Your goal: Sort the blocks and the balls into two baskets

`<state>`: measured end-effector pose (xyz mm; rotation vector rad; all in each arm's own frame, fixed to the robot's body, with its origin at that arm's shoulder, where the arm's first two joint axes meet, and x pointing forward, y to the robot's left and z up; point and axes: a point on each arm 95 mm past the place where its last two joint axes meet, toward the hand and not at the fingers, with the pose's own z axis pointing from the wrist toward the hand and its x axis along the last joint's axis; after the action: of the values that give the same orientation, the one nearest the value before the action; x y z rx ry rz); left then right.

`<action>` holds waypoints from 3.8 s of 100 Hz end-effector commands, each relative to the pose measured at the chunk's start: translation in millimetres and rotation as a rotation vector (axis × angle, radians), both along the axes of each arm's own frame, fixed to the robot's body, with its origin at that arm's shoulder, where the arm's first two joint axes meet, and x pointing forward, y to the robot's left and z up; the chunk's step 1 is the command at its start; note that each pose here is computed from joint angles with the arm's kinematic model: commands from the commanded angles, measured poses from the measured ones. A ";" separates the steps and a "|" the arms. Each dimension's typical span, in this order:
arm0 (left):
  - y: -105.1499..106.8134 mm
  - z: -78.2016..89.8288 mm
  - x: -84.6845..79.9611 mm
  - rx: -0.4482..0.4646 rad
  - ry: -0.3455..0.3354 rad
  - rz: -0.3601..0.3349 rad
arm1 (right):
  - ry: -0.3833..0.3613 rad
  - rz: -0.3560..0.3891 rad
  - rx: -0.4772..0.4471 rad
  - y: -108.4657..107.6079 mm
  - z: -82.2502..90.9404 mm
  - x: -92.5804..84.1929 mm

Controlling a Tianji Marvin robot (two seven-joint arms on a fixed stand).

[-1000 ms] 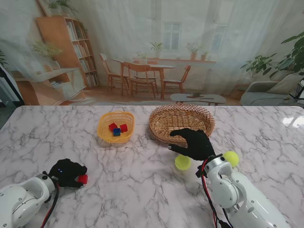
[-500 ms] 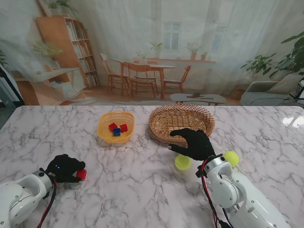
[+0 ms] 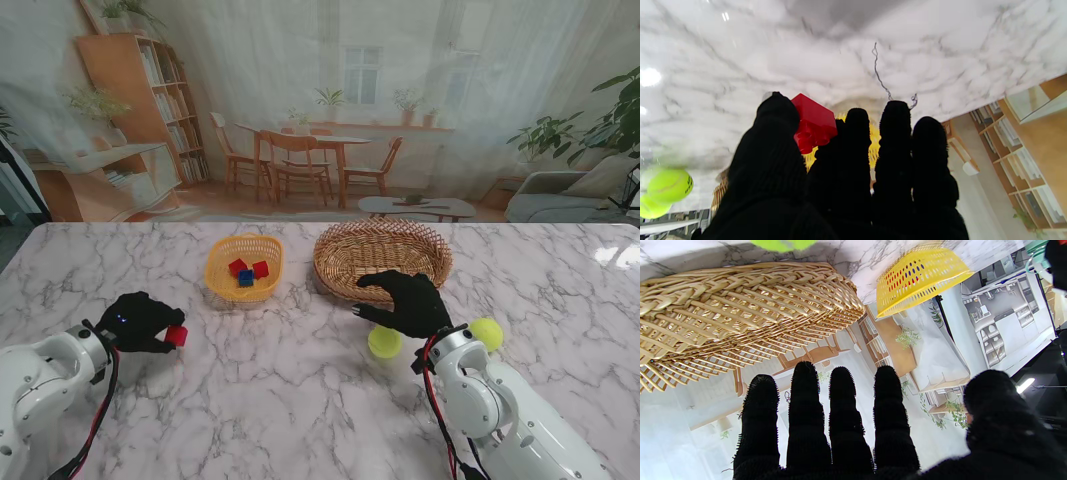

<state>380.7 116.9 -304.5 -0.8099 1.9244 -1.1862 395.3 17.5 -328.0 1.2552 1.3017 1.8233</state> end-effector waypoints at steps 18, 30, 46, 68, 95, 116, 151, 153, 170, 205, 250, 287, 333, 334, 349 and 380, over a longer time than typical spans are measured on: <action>-19.1 41.9 41.0 -0.033 -0.054 -0.016 | 0.005 -0.006 -0.001 -0.6 -2.0 -0.3; -28.4 51.2 59.1 -0.045 -0.048 0.002 | 0.004 -0.007 0.000 -1.0 -1.9 -0.4; -45.9 57.9 80.0 -0.060 -0.028 0.014 | 0.005 -0.007 -0.001 -0.9 -2.1 -0.4; -66.3 52.8 108.0 -0.071 0.012 0.050 | 0.003 -0.009 0.002 -1.5 -1.8 -1.0; -86.3 39.7 136.8 -0.078 0.021 0.086 | 0.004 -0.010 0.002 -1.8 -1.9 -1.1; -92.7 33.0 150.8 -0.057 0.036 0.116 | 0.005 -0.009 0.000 -2.0 -2.1 -0.9; -86.4 30.0 152.9 -0.022 0.045 0.131 | 0.006 -0.011 0.002 -2.1 -2.0 -0.8; -85.8 29.8 152.9 -0.015 0.040 0.128 | 0.006 -0.010 0.001 -2.0 -2.1 -0.7; -84.7 29.1 154.5 -0.006 0.010 0.110 | 0.010 -0.009 -0.001 -1.6 -2.6 -0.3; -88.5 53.5 134.3 -0.032 -0.039 0.051 | 0.004 -0.016 0.004 -3.2 -1.6 -1.1; -107.7 91.3 72.1 -0.280 -0.142 -0.083 | -0.013 -0.027 0.011 -8.0 0.4 -3.8; -121.8 49.3 37.4 -0.490 -0.145 -0.071 | -0.031 -0.038 0.018 -11.9 2.4 -5.9; -121.1 6.8 34.5 -0.536 -0.097 -0.017 | -0.039 -0.050 0.015 -13.6 2.8 -8.1; -120.7 6.3 34.5 -0.536 -0.097 -0.017 | -0.040 -0.050 0.015 -13.6 2.8 -8.2; -119.6 5.8 35.6 -0.540 -0.106 -0.011 | -0.039 -0.048 0.003 -14.4 2.3 -7.4; -118.3 4.1 35.8 -0.495 -0.106 -0.023 | -0.078 -0.075 -0.054 -31.5 3.6 -9.0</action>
<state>417.4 -1.2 -297.9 -0.9627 1.5448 -1.7371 389.2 -3.9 -322.0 1.1696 1.2542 1.7727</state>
